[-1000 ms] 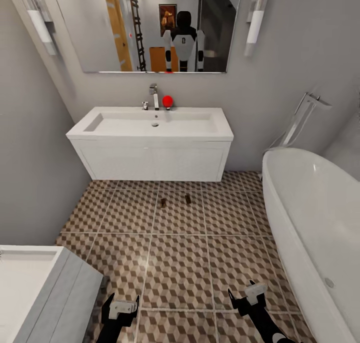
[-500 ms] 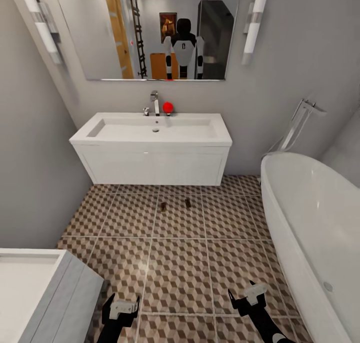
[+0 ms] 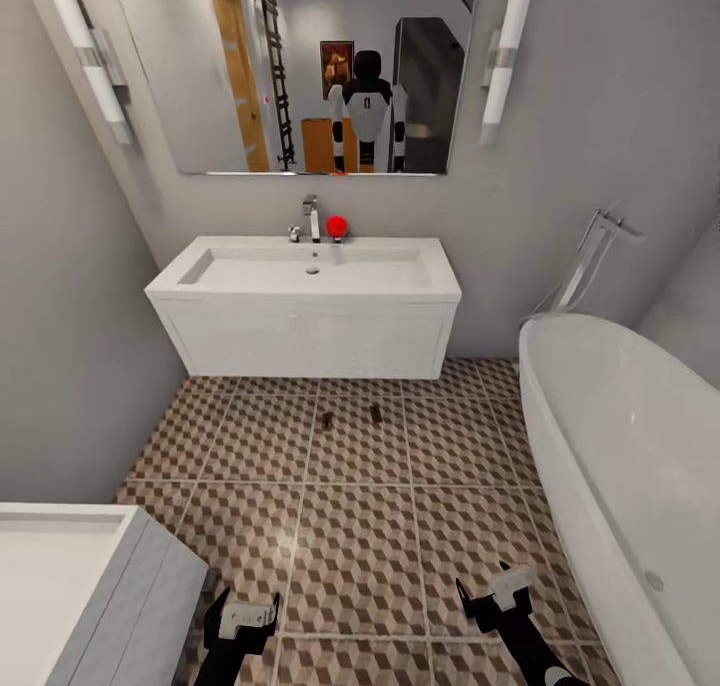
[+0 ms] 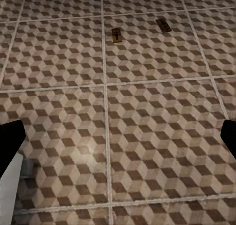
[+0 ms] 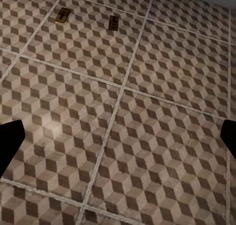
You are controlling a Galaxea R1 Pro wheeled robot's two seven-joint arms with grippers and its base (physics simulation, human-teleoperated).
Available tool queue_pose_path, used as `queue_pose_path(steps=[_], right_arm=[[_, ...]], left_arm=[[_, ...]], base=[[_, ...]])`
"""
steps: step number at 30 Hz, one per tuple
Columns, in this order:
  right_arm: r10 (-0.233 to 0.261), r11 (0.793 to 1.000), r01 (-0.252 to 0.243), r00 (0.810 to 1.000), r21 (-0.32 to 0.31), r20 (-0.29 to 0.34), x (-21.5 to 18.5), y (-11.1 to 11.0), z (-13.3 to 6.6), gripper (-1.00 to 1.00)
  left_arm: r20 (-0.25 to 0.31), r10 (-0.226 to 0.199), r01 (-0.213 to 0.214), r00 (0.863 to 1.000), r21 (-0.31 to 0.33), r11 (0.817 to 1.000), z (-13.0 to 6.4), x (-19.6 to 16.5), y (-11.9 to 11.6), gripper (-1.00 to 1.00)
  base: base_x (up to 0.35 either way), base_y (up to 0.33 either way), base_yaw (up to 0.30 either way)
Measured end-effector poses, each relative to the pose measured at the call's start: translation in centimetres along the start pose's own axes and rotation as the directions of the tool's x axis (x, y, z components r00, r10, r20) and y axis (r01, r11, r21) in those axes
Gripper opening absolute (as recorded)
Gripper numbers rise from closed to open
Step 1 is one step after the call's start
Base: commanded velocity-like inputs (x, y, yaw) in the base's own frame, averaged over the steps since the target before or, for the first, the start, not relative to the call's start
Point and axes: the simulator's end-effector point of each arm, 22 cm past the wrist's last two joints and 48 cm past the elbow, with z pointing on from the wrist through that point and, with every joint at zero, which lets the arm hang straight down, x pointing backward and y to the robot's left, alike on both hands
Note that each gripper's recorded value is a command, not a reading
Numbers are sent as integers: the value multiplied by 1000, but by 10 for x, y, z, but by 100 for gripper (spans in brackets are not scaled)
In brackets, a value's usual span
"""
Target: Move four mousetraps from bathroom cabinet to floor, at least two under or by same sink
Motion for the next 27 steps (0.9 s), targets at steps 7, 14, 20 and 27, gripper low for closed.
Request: queue_pose_path(steps=[7,14,20,27], right_arm=[[-2,1000,1,1000,3,10,-10,-2,-6,100],[-3,1000,2,1000,5,21,-19,-3,-12,100],[-4,1000,4,1000,8,29,-27,-4,-17,100],[-6,1000,5,999,11,39,-36,-6,-23,100]], left_arm=[[11,0,0,1000,-1,1000,-5,-10,0,100],[21,1,-1,1000,-1,1000,-11,-20,1,100],[31,1,-1,1000,-1,1000,-16,-27,0,100],[41,1,-1,999,-2,1000,-21,-36,0,100]], base=[[0,0,0],[0,0,29],[0,0,63],[0,0,68]])
